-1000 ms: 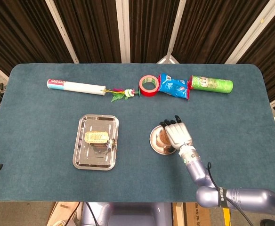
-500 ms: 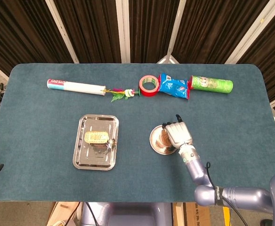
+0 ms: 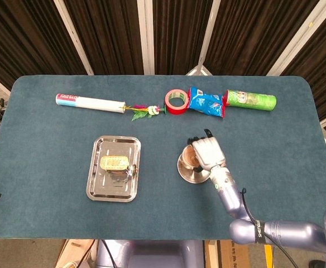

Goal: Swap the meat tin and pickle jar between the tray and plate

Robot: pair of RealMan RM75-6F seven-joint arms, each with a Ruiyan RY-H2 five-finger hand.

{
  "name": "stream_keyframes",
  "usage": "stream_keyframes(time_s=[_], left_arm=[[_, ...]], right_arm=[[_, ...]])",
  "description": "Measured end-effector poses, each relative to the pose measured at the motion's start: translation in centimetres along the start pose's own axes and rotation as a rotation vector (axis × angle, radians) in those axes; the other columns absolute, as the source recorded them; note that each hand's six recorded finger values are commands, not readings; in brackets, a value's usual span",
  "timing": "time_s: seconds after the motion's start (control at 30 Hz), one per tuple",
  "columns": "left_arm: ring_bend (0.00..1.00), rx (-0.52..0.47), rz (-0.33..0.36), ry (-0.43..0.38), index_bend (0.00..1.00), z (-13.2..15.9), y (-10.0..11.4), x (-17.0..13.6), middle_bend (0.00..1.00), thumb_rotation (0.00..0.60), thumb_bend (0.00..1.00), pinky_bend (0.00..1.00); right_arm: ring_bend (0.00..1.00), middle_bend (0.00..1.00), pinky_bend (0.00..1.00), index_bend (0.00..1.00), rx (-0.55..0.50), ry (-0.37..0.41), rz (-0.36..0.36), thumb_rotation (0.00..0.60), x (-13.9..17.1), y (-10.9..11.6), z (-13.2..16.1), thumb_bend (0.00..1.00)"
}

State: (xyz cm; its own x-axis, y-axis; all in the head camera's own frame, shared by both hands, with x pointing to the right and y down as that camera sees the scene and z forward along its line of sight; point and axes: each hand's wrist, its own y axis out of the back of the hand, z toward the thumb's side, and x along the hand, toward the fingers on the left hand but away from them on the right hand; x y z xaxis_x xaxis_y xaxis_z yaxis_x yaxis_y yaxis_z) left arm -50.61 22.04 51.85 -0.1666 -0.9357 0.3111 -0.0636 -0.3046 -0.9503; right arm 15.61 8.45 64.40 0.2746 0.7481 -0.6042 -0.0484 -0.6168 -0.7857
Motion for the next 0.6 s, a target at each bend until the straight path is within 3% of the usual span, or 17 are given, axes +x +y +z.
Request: stream_keyframes(time_s=[0.23, 0.6], left_arm=[[0.0, 0.002, -0.005, 0.032, 0.17, -0.8, -0.1, 0.5, 0.0, 0.6, 0.2, 0.07], [0.0, 0.017, -0.029, 0.034, 0.17, -0.8, -0.7, 0.9, 0.0, 0.6, 0.2, 0.07]], right_arm=[[0.5, 0.43, 0.12, 0.41, -0.029, 0.041, -0.001, 0.6, -2.4, 1.8, 3.8, 0.13], [0.5, 0.43, 0.12, 0.41, -0.023, 0.049, 0.016, 0.6, -5.1, 0.4, 6.2, 0.13]])
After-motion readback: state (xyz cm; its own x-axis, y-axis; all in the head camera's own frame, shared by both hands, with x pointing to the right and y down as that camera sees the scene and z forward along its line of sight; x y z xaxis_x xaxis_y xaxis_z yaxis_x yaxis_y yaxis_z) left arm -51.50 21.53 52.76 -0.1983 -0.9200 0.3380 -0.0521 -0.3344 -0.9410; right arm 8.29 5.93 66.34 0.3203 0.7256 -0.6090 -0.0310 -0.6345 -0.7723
